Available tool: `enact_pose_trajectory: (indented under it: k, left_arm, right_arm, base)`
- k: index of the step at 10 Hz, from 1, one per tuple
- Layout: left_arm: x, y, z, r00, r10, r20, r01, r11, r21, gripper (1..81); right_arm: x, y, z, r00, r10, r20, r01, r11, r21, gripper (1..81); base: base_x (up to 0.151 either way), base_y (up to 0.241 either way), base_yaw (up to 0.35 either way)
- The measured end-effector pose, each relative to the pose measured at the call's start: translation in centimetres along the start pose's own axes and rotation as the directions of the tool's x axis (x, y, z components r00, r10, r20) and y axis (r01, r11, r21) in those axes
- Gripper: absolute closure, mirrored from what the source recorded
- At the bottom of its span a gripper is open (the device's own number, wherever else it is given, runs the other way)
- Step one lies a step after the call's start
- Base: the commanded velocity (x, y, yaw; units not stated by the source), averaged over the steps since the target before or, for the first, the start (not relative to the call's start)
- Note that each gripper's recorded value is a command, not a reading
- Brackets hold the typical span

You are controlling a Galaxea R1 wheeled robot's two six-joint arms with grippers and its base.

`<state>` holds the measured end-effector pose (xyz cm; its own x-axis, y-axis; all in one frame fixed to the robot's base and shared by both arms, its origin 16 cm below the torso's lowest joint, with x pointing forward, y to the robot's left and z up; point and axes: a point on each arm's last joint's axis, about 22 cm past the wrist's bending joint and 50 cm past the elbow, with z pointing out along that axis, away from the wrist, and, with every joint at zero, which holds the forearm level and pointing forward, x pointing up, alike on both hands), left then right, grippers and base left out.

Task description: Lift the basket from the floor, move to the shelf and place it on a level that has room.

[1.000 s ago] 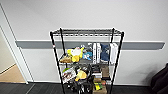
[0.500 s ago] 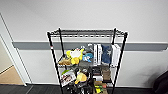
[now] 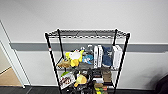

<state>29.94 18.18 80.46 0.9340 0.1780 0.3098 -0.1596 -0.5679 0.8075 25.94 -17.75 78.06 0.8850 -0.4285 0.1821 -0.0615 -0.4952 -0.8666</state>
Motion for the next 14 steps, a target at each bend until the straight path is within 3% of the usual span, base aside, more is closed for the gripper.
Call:
enact_pose_trajectory:
  k: [14]
  left_arm:
    - [-1.5, 0.0, 0.8, 1.0, 0.002, 0.007, -0.002, 1.0, -0.005, 81.1]
  right_arm:
    - [0.1, 0.0, -0.1, 1.0, -0.004, -0.006, 0.004, 1.0, -0.001, 81.1]
  base:
    - [0.122, 0.0, 0.0]
